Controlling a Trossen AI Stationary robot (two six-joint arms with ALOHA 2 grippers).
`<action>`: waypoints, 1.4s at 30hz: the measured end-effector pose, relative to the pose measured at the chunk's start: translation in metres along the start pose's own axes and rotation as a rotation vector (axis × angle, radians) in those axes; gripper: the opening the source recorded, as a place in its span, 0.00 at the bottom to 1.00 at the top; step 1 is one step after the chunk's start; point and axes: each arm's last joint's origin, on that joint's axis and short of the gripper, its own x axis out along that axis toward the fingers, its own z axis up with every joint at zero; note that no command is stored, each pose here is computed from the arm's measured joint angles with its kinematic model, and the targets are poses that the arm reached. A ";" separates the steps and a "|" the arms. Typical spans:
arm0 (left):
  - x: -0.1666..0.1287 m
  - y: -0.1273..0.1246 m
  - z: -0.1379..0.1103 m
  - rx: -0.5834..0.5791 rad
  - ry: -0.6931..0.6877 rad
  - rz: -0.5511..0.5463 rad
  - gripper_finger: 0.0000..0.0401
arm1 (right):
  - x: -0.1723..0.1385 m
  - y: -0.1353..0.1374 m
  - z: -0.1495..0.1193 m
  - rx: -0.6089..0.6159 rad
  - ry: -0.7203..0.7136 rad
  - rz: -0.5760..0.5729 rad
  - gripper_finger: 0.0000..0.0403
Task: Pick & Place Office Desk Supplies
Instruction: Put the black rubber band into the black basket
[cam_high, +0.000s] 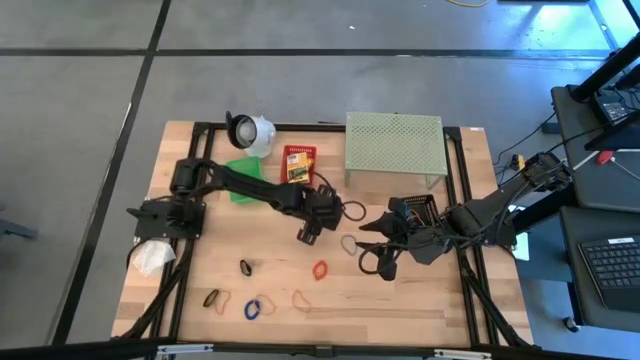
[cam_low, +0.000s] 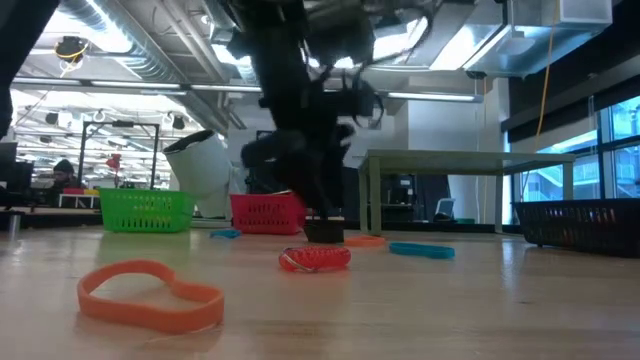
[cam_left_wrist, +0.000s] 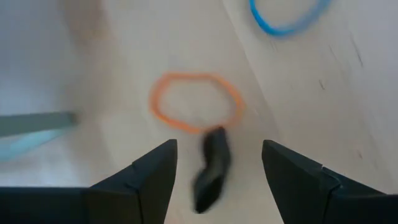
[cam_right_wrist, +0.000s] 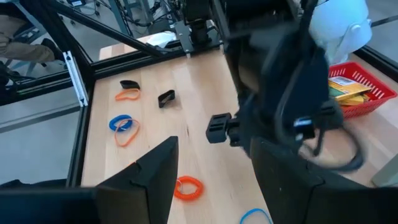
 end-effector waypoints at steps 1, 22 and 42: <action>0.005 -0.002 -0.002 0.009 0.022 -0.012 0.57 | 0.000 0.000 0.000 0.000 0.000 0.000 0.51; 0.024 -0.002 -0.018 -0.010 0.193 0.021 0.04 | -0.003 0.005 -0.002 -0.003 -0.005 0.015 0.51; -0.100 -0.001 -0.002 -0.469 -0.273 0.055 0.01 | -0.003 0.004 0.004 0.035 -0.114 -0.074 0.51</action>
